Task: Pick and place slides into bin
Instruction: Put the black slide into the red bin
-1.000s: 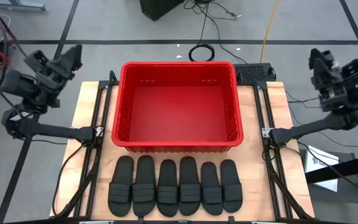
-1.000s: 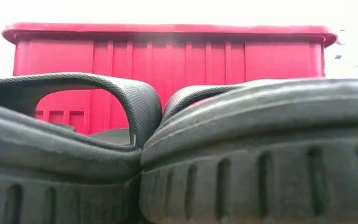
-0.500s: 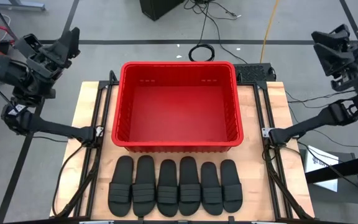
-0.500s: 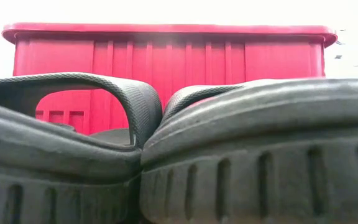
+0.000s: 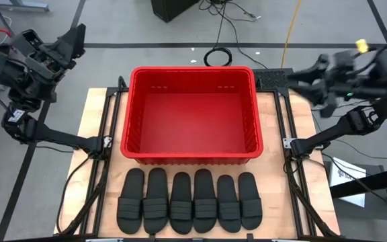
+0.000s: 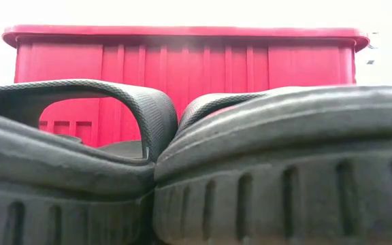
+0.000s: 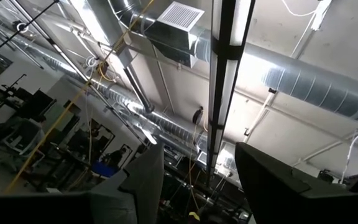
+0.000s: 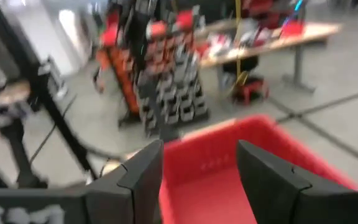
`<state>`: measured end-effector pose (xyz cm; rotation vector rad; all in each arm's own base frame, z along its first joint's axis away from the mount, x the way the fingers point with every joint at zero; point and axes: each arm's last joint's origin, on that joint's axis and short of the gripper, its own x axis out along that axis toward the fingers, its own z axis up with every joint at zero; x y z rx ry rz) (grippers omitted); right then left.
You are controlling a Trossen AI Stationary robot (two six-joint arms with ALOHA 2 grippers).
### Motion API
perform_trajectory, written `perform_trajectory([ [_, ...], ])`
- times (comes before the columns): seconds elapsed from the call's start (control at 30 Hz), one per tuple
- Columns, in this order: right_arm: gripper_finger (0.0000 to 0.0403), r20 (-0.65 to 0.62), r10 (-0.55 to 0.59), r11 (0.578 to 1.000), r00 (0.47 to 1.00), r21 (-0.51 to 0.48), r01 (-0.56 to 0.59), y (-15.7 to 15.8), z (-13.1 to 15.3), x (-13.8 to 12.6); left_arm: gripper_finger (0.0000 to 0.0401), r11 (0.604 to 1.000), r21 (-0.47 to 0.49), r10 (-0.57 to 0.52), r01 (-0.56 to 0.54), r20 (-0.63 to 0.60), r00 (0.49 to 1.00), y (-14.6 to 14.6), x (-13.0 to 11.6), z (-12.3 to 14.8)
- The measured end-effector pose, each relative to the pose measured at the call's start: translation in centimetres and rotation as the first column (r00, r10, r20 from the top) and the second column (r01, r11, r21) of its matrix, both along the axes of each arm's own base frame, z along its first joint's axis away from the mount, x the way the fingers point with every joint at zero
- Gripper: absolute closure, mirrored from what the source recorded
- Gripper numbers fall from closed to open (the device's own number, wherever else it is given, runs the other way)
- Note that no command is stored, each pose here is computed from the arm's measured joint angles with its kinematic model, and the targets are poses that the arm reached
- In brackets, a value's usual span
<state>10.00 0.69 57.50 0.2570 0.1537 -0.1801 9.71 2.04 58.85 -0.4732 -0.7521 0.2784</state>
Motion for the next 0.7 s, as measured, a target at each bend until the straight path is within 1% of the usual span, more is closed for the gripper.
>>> perform_trajectory([
  [0.17,0.0209,-0.101,0.076,0.997,0.992,0.041,-0.072,0.6,-1.0,2.5,0.0201,1.000,-0.004,-0.001,0.001,-0.026,1.000,0.1,1.3,-0.2],
  [0.23,0.0209,-0.138,0.099,0.994,0.986,0.070,-0.090,0.8,-1.4,2.9,0.0201,1.000,0.000,-0.008,0.008,-0.035,0.999,0.2,1.7,-0.3],
  [0.3,0.0209,-0.187,0.139,0.986,0.973,0.119,-0.117,1.0,-1.9,3.3,0.0201,1.000,0.004,-0.014,0.014,-0.046,0.999,0.2,2.2,-0.4],
  [0.47,0.0209,-0.342,0.236,0.957,0.909,0.247,-0.156,1.6,-3.6,4.7,0.0201,1.000,0.002,-0.016,0.016,-0.074,0.997,0.3,2.9,-0.7],
  [0.57,0.0209,-0.416,0.264,0.950,0.870,0.269,-0.160,1.9,-4.5,5.7,0.0201,1.000,0.006,-0.011,0.011,-0.088,0.996,0.3,3.0,-0.7],
  [0.7,0.0209,-0.454,0.331,0.928,0.828,0.314,-0.199,2.2,-5.5,6.7,0.0201,0.999,0.032,0.011,-0.008,-0.101,0.995,0.3,2.8,-0.7],
])
